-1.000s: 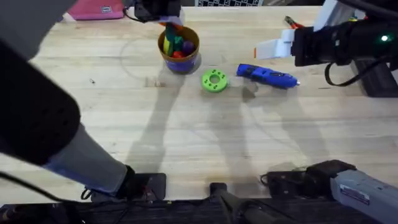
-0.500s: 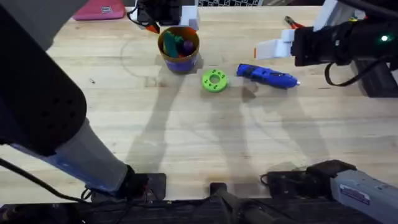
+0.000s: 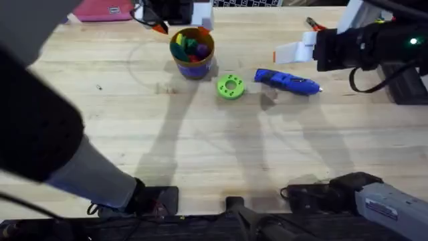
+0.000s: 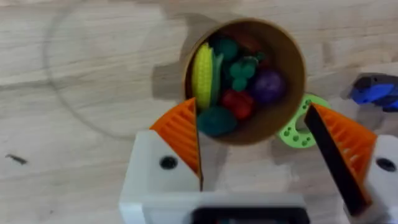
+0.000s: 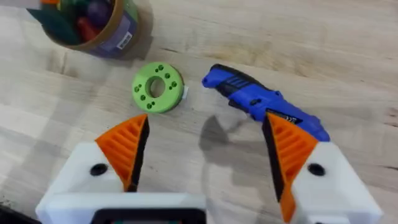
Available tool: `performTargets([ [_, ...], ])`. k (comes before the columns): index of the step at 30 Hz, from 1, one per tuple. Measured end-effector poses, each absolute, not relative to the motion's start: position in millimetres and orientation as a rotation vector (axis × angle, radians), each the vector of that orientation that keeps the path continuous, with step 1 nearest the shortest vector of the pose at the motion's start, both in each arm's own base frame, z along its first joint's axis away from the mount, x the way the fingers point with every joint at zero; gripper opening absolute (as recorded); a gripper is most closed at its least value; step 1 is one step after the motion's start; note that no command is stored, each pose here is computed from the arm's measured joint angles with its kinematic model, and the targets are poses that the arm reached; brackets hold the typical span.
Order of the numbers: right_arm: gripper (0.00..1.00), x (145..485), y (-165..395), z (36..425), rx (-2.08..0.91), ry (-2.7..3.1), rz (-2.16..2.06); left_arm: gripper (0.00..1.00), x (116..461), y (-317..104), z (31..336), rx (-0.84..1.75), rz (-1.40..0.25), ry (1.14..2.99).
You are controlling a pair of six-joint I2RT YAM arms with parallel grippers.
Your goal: Pick up the gripper from the table and insert it into the empty holder that is missing its gripper. Then pick up a screw, insert it into the mounting hole, and use the screwdriver to tighten it. Finally, clean up the table by picking up the vegetable and placing it into the bucket.
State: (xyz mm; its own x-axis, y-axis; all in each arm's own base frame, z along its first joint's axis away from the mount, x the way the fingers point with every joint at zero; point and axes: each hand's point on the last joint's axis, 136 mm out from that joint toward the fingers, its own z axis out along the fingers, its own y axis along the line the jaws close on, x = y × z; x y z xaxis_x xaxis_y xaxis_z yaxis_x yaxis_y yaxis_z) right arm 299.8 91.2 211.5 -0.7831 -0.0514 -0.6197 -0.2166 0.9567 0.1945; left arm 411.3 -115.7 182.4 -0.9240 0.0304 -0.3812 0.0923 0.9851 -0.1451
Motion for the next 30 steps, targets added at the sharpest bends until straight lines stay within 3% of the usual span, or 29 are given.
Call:
performTargets([
  [9,0.994,299.8,91.2,211.4,-0.188,2.458,0.338,0.985,346.7,-87.0,249.2,-0.015,-0.156,2.706],
  [14,0.994,299.3,91.1,211.1,-0.188,2.46,0.337,0.985,308.7,-75.6,265.0,-0.028,-0.142,2.681],
  [22,0.994,287.4,92.1,203.0,-0.194,2.517,0.358,0.985,242.5,-63.8,214.1,-0.024,-0.113,2.764],
  [30,0.994,260.7,92.0,187.1,-0.198,2.644,0.39,0.985,228.2,-60.0,174.8,-0.031,-0.097,2.813],
])
